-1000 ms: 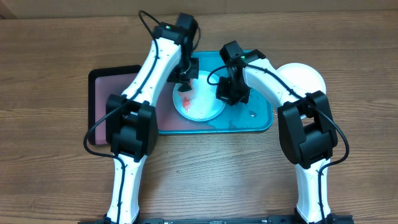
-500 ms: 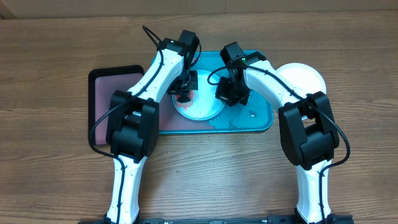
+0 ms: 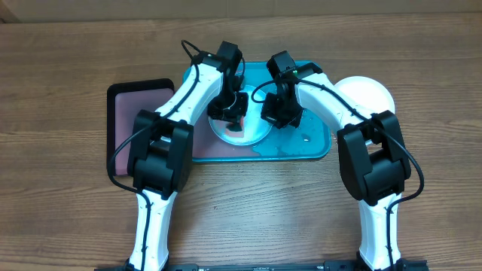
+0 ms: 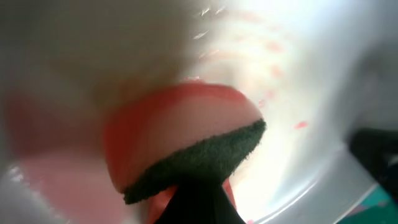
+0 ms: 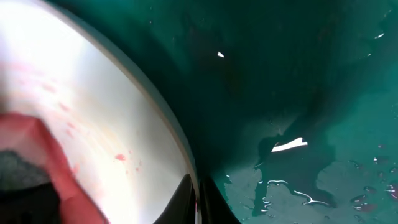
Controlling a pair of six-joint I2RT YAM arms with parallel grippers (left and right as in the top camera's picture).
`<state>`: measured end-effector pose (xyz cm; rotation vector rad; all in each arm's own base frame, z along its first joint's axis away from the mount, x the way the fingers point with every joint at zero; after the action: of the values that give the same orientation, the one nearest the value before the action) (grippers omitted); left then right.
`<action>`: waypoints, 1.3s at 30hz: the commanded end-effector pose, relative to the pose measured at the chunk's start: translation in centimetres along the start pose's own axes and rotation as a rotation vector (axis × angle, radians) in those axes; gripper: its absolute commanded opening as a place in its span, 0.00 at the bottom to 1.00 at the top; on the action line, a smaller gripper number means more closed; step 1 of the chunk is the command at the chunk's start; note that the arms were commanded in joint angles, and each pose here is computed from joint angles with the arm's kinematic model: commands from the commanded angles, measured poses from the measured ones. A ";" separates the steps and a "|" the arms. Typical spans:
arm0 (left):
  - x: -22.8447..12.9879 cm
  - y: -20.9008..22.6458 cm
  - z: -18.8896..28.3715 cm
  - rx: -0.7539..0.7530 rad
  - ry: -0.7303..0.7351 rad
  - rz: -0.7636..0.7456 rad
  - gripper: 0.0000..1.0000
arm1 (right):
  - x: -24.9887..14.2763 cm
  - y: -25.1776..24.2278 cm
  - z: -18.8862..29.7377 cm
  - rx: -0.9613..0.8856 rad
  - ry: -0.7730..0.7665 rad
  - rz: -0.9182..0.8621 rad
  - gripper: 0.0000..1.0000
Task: Clean dirty plates on tray and stack at the side
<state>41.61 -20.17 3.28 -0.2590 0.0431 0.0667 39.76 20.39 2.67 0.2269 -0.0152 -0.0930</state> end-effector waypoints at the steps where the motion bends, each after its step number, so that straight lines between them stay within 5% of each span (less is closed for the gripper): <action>1: 0.7 -1.1 -1.0 -0.034 -0.035 0.029 0.04 | -0.8 -1.5 -1.9 -0.062 0.027 -0.028 0.04; 6: 3.3 4.3 0.0 0.227 -0.207 0.264 0.04 | -0.6 0.2 -1.7 0.078 0.056 0.038 0.04; 11: 3.1 7.2 0.9 0.362 -0.218 0.273 0.04 | -0.2 1.1 -1.0 0.229 0.078 0.108 0.04; 18: -1.5 0.8 -0.6 -0.016 0.083 -0.174 0.04 | -0.8 1.3 -0.7 0.275 0.109 0.146 0.04; 24: -0.9 -2.2 -1.0 -0.103 0.032 -0.220 0.04 | -1.3 1.7 -0.7 0.283 0.127 0.154 0.04; 32: 4.3 2.0 0.0 0.181 -0.250 0.119 0.04 | -1.3 1.7 -0.7 0.282 0.128 0.153 0.04; 39: 3.3 9.6 3.2 0.605 -0.351 0.328 0.04 | -1.3 1.7 -0.8 0.282 0.124 0.154 0.04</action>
<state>43.61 -15.95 3.64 0.0847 -0.1418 0.2699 39.01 22.54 2.76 0.5056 0.0618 0.0729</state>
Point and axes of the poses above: each gripper's point midway between its finger pads, its own z axis back along the fingers, its own y axis along the line the jaws close on, x = y × z, the point moved 2 cm from there along z, back along the fingers, and after that the axes turned 12 degrees about z, right-handed, at the moved point
